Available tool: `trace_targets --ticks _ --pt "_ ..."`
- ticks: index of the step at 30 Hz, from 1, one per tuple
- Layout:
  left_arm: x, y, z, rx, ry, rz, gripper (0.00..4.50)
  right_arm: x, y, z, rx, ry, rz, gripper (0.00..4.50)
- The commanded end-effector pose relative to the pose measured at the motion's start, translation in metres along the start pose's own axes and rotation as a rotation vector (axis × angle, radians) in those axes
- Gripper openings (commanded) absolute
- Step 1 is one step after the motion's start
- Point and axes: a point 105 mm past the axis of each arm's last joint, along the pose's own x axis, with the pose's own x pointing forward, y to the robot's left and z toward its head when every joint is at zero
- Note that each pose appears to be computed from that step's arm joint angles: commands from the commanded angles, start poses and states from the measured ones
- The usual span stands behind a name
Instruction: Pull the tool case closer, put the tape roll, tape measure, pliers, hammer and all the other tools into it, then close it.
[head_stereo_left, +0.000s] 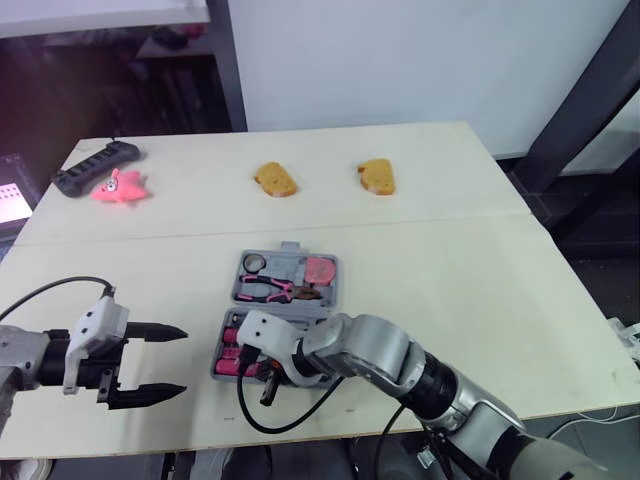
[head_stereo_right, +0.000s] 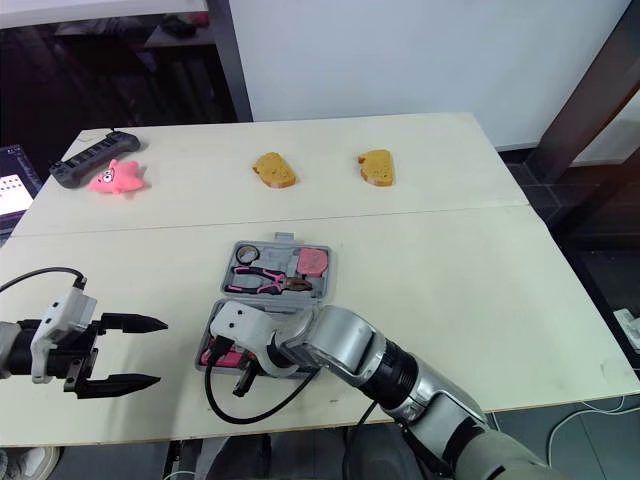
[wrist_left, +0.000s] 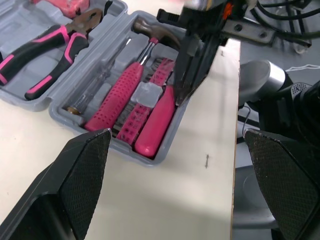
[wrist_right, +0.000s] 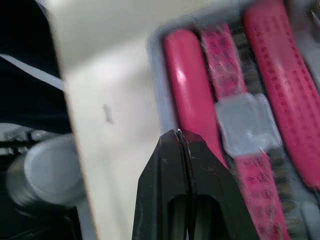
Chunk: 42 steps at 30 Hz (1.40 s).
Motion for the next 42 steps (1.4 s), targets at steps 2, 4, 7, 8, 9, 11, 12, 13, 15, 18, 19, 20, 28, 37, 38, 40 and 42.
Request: trace_targets --ticks 2,4,7,8,9,11,12,13,15,18,19,20,28,37,38,40,42 --pt "0.003 0.007 0.001 -0.013 -0.021 0.032 4.5 -0.049 -0.007 0.035 -0.136 -0.275 -0.008 0.03" --pt "0.005 0.014 0.001 -0.036 -0.037 0.073 4.5 -0.07 -0.016 0.03 -0.158 -0.331 -0.047 0.03" --pt "0.005 0.038 -0.004 -0.053 -0.051 0.205 4.5 -0.101 -0.046 0.006 -0.069 -0.354 -0.186 0.03" --pt "0.006 0.044 -0.006 -0.066 -0.052 0.237 4.5 -0.107 -0.058 -0.006 -0.029 -0.338 -0.248 0.03" --pt "0.008 0.052 -0.01 -0.07 -0.048 0.282 4.5 -0.111 -0.071 -0.022 0.007 -0.304 -0.317 0.03" --pt "0.012 0.065 -0.016 -0.07 -0.039 0.354 3.93 -0.116 -0.086 -0.043 0.057 -0.26 -0.406 0.0" --pt "0.017 0.069 -0.02 -0.08 -0.026 0.371 3.57 -0.117 -0.092 -0.056 0.077 -0.241 -0.454 0.0" --pt "0.021 0.072 -0.022 -0.078 -0.021 0.383 3.08 -0.117 -0.097 -0.069 0.086 -0.204 -0.495 0.0" --pt "0.032 0.083 -0.025 -0.085 -0.023 0.423 2.08 -0.112 -0.098 -0.093 0.054 -0.114 -0.525 0.0" --pt "0.048 0.091 -0.031 -0.092 -0.026 0.438 0.49 -0.105 -0.099 -0.11 0.072 -0.052 -0.536 0.0" --pt "0.052 0.093 -0.032 -0.091 -0.024 0.439 0.03 -0.104 -0.1 -0.113 0.076 -0.042 -0.542 0.0" --pt "0.059 0.095 -0.033 -0.09 -0.023 0.438 0.03 -0.102 -0.104 -0.116 0.071 -0.025 -0.557 0.0" --pt "0.104 0.098 -0.034 -0.067 -0.02 0.352 0.03 -0.071 -0.106 -0.107 0.061 -0.008 -0.48 0.0" --pt "0.132 0.076 -0.036 -0.006 0.02 0.183 0.03 -0.054 -0.094 -0.1 0.007 0.034 -0.365 0.0" --pt "0.132 0.07 -0.037 -0.008 0.024 0.153 0.03 -0.054 -0.089 -0.101 -0.011 0.05 -0.339 0.0" --pt "0.13 0.06 -0.038 -0.008 0.028 0.119 0.03 -0.053 -0.081 -0.101 -0.041 0.056 -0.297 0.0" --pt "0.127 0.051 -0.04 -0.009 0.042 0.099 0.03 -0.052 -0.073 -0.1 -0.063 0.061 -0.265 0.0"
